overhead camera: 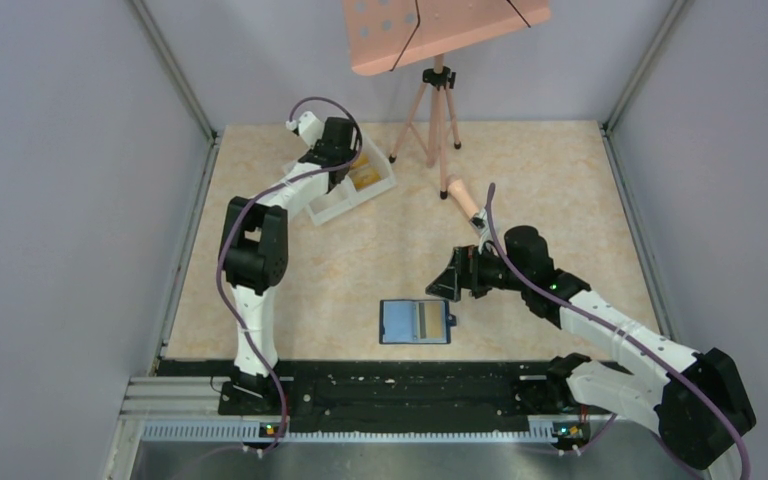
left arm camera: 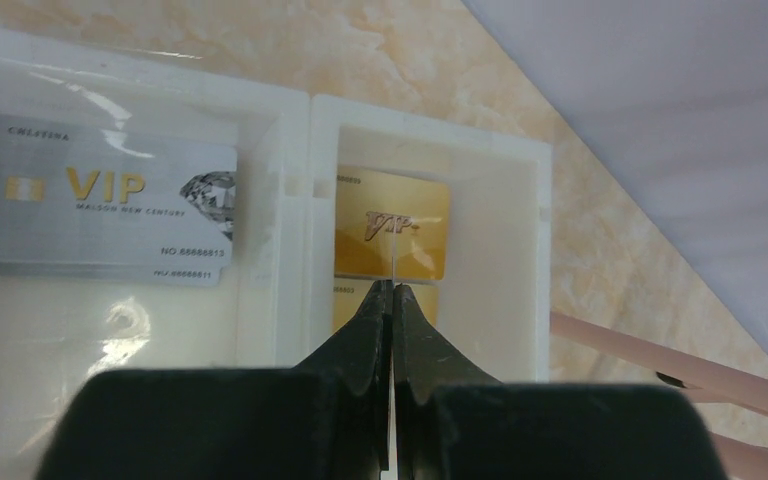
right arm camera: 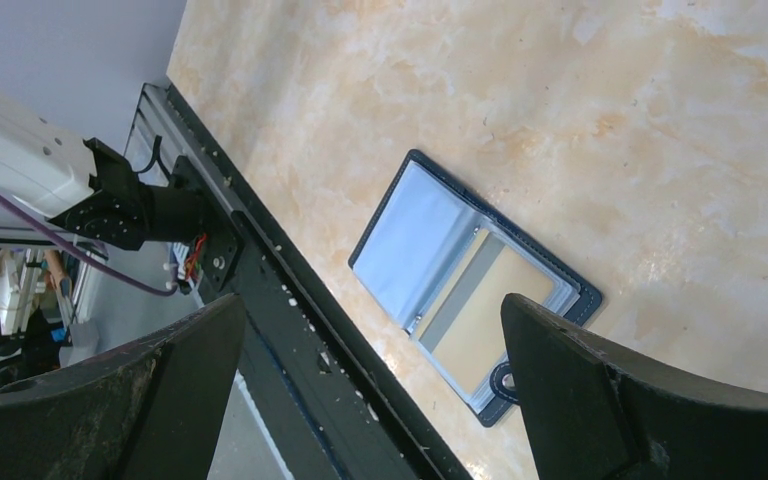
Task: Take the credit cards out of the card holder
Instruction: Place the credit card in the storage box.
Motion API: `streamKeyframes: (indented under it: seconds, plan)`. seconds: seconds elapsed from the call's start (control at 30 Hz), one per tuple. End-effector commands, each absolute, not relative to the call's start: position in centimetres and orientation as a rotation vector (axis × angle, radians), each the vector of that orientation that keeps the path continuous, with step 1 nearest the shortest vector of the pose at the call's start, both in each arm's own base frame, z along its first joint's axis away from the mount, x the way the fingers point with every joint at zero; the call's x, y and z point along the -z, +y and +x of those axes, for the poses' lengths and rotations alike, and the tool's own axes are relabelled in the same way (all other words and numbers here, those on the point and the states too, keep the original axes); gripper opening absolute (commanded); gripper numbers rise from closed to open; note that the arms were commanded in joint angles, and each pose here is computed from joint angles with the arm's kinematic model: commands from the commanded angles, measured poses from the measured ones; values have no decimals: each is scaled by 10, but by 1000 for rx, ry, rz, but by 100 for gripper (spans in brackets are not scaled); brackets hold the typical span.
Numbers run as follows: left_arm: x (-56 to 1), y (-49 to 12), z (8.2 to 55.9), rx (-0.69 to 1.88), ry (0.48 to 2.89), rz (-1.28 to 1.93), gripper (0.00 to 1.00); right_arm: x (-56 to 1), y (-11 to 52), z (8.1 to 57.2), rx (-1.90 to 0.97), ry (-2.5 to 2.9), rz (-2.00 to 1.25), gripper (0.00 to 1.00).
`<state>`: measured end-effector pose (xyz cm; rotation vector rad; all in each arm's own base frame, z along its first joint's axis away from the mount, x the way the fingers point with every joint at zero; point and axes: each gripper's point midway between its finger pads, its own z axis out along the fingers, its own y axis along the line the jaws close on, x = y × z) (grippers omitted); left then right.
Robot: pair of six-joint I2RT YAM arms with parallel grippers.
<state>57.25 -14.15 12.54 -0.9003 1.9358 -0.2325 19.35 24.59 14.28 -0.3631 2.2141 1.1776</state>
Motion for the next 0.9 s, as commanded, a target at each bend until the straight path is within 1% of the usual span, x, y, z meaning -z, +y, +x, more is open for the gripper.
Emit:
streamKeyframes:
  seconds: [0.0,0.4,0.87]
  plan:
    - [-152,-151,589,330,1817,-801,0,-172,253,207,-1189,2097,-400,99]
    - [-145,-153,597,350,1775,-781,0,-167,250,205,-1175,2125,-398,99]
    - [-128,-141,604,327,1804,-794,0,-162,249,209,-1162,2140,-399,99]
